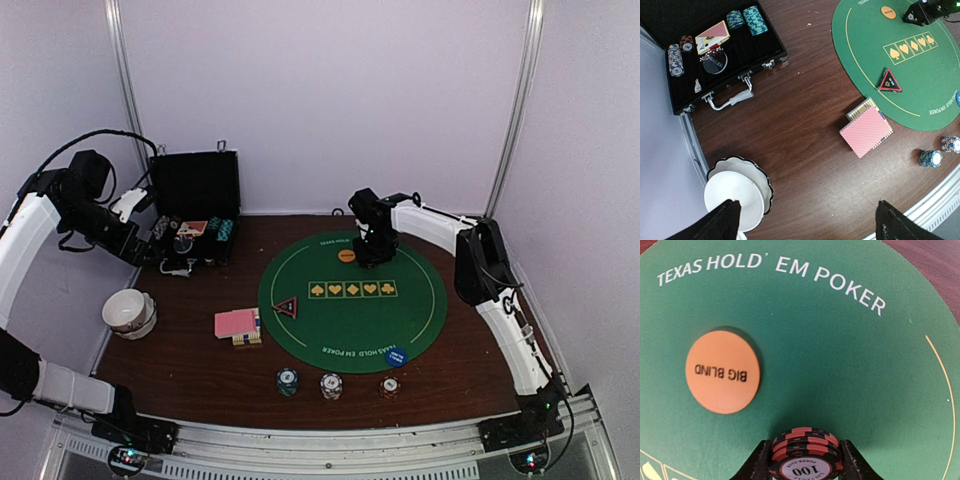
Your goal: Distribute texas hold em gaming equipment
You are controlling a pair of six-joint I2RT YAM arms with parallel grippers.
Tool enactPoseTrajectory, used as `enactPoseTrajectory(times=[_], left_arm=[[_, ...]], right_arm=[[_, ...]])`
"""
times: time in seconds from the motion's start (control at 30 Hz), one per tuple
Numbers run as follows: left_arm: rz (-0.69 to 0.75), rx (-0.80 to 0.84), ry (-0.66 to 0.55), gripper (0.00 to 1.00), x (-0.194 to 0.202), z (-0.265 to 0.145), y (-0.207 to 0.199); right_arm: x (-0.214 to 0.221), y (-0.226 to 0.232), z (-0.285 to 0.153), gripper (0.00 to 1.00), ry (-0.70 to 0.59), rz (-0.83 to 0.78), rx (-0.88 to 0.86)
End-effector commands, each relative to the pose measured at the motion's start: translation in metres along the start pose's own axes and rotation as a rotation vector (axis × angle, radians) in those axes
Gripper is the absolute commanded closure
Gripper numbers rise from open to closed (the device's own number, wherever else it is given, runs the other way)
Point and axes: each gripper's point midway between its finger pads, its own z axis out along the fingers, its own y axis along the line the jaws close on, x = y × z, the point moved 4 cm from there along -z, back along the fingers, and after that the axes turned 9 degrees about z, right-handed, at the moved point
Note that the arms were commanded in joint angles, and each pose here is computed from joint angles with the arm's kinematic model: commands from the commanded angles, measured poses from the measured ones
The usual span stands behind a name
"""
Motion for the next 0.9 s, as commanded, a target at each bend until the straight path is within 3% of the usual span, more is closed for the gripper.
enactPoseTrajectory(times=[0.0, 0.13, 0.27, 0.53, 0.67, 0.77, 0.87], left_arm=[[0.016, 0.002, -0.011, 0.02, -0.004, 0.0, 0.001], [0.016, 0.003, -0.006, 0.02, -0.003, 0.001, 0.001], [0.016, 0.005, -0.006, 0.02, -0.003, 0.001, 0.001], [0.024, -0.005, -0.024, 0.02, -0.002, -0.005, -0.001], [0.025, -0.012, -0.022, 0.02, -0.001, -0.005, -0.001], [0.028, -0.038, -0.033, 0.02, -0.002, -0.005, 0.002], [0.032, -0.063, -0.041, 0.02, -0.003, -0.005, 0.005]], right_arm=[[-0.01, -0.001, 0.006, 0.76, -0.027, 0.001, 0.002], [-0.01, 0.001, 0.004, 0.47, -0.022, 0.003, -0.013], [-0.018, 0.004, -0.017, 0.32, -0.044, 0.007, -0.041], [-0.025, 0.022, -0.117, 0.27, -0.145, -0.033, -0.11], [0.008, 0.034, -0.163, 0.2, -0.169, -0.097, -0.111], [0.042, 0.041, -0.191, 0.09, -0.199, -0.152, -0.115], [0.087, 0.039, -0.2, 0.01, -0.182, -0.183, -0.109]])
